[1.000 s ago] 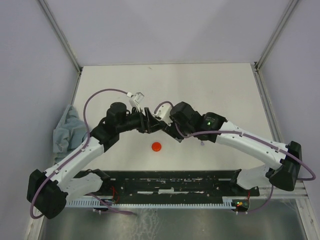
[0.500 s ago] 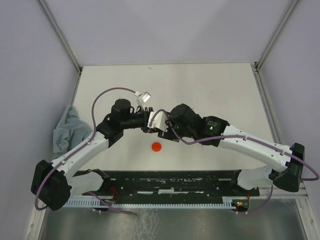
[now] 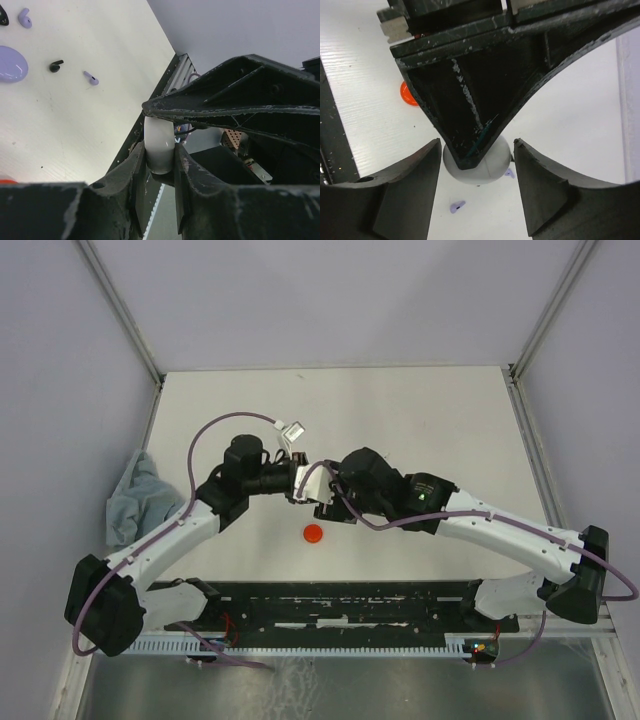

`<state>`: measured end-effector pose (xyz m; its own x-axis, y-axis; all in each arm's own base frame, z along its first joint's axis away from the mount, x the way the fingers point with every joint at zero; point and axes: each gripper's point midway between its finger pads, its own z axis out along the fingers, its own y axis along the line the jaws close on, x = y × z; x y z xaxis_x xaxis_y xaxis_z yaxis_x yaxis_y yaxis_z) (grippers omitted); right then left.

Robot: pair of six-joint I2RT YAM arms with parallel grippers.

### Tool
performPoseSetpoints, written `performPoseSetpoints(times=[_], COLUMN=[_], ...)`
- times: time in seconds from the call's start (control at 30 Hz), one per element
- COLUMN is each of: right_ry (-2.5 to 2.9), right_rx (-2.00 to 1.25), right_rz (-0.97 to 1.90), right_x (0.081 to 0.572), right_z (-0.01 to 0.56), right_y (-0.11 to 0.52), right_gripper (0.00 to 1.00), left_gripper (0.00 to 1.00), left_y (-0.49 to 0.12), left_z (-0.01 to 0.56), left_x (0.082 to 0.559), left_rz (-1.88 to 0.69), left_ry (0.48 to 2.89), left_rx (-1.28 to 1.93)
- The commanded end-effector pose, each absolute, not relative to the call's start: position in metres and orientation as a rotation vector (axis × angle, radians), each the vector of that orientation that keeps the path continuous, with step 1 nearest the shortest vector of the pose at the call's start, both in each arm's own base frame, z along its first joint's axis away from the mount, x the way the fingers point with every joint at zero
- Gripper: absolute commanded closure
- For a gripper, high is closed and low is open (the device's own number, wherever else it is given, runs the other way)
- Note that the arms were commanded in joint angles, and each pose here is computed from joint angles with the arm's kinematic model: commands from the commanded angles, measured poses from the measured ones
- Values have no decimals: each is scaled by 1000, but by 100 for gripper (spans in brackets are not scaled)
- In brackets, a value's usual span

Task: Insert the wireless bluetooth earbuds into the charging case
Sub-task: Pick up the charging case at the center of the board.

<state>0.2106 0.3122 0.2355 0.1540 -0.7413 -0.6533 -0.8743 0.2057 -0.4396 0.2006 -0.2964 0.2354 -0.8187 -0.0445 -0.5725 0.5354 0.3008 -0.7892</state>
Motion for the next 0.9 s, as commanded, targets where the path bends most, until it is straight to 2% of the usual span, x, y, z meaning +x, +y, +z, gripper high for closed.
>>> performPoseSetpoints(times=[0.0,0.1,0.23,0.57,0.87], right_ry=[1537,1554,1598,1620,1613], right_rx=[-1458,-1412,-1335,-1124,-1146], right_rz=[210,242,370,851,986], right_x=[216,215,209,189,184], right_z=[264,271,280,311,315], right_y=[319,314,310,305,310], right_gripper=[28,20,15,15,18], left_gripper=[79,79,79,87,95], left_y=[-296,-291,-284,-272,-265], left_z=[259,259,259,273,291], left_x=[205,210,217,210,178], left_rz=[-1488,-1414,-1312,-1162,-1052], left_ry=[1950,1915,1859,1601,1257], left_rx=[542,560,575,766,1067])
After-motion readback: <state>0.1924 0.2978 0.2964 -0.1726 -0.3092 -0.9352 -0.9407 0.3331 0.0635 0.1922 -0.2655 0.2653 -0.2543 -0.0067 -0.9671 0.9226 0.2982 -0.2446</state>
